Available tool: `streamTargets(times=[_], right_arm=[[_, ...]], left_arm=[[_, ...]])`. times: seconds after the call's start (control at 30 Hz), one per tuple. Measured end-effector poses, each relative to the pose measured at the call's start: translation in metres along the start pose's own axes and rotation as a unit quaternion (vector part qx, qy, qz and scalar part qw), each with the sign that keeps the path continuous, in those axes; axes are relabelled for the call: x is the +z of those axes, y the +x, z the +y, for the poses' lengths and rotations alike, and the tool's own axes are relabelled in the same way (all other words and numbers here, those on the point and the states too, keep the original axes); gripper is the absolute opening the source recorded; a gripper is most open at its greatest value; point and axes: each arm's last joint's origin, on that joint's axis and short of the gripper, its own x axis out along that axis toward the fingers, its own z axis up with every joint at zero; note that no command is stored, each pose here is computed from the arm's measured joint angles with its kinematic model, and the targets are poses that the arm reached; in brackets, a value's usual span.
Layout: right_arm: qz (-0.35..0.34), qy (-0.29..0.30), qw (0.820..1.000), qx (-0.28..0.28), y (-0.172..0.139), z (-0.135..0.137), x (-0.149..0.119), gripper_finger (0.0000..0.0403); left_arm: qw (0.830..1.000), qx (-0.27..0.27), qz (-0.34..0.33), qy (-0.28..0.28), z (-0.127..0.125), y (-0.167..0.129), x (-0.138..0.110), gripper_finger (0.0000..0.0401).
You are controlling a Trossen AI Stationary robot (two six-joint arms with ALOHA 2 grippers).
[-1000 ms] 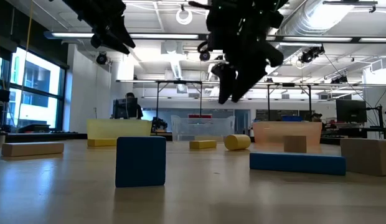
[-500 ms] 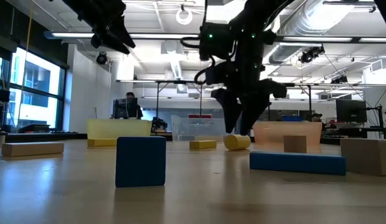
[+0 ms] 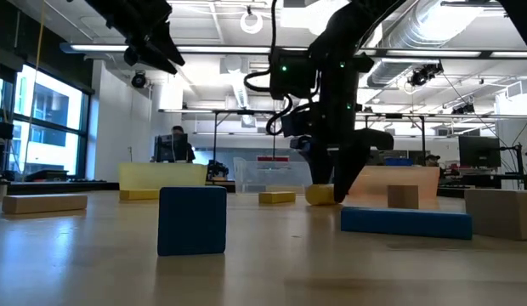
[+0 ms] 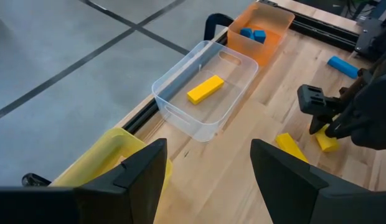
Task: Sort & place blocks by color
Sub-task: Put the yellow block into the transparent bin
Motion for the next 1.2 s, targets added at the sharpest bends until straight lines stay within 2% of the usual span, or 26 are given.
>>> streamTargets(times=[0.2,0.23,0.43,0.6,0.93,1.2], right_arm=[[0.002,0.0,1.0,0.005,-0.001,0.001,-0.001,0.0099],[0.001,0.0,1.0,0.005,-0.001,0.001,-0.001,0.0092],[0.003,0.004,1.0,0.006,-0.008,-0.004,0.002,0.0093],[-0.006,0.022,1.0,-0.006,-0.029,-0.023,0.006,0.0093],[-0.09,0.09,0.989,-0.072,-0.089,-0.091,0.002,0.0093],[-0.153,0.157,0.964,-0.147,-0.125,-0.146,-0.024,0.0093]], left_arm=[[1.0,0.0,0.0,0.0,0.0,0.0,0.0,0.0223],[1.0,0.0,0.0,0.0,0.0,0.0,0.0,0.0223],[1.0,0.001,0.0,-0.001,0.0,0.0,0.0,0.0223],[1.0,0.002,0.0,-0.018,0.0,0.0,0.0,0.0223],[0.997,0.002,0.0,-0.076,0.0,0.0,0.0,0.0223],[0.993,0.002,0.0,-0.119,0.0,0.0,0.0,0.0223]])
